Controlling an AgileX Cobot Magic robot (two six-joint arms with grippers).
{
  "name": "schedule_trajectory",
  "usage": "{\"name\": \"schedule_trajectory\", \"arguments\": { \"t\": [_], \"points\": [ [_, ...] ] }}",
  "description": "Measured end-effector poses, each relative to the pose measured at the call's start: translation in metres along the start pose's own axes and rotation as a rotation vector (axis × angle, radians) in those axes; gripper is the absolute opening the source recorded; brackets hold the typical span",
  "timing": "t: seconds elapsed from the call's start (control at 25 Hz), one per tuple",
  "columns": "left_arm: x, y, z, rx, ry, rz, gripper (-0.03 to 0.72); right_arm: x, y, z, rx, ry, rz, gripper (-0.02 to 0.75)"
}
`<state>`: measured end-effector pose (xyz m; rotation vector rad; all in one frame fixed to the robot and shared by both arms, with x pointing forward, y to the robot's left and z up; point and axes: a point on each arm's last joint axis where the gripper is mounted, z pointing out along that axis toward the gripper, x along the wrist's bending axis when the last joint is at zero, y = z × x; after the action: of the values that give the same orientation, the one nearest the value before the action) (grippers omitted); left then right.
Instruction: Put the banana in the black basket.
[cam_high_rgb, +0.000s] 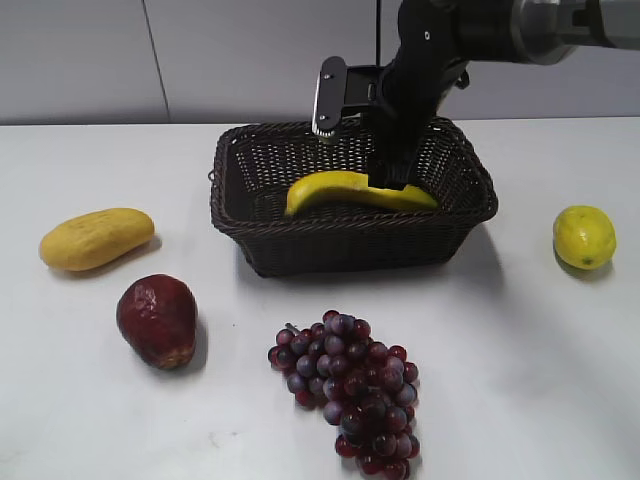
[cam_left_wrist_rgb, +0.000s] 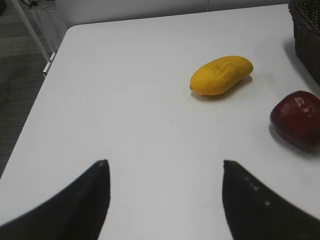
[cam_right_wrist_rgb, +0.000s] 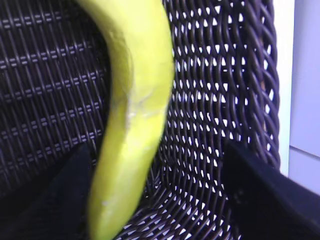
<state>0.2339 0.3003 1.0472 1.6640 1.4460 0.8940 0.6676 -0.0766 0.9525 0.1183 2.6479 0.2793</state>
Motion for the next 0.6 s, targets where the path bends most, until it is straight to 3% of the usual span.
{"name": "schedule_trajectory", "arguments": {
  "t": [0.16,0.32,0.6],
  "points": [
    [0.000,0.000,0.000,0.000,0.000,0.000,0.521,-0.006,0.001,-0.025,0.001,-0.011,0.063,0.621],
    [0.000,0.000,0.000,0.000,0.000,0.000,0.521,-0.020,-0.006,-0.070,0.013,-0.061,0.253,0.609],
    [0.000,0.000,0.000,0.000,0.000,0.000,0.521,-0.042,-0.072,-0.141,0.162,-0.068,0.734,0.594]
  ]
}}
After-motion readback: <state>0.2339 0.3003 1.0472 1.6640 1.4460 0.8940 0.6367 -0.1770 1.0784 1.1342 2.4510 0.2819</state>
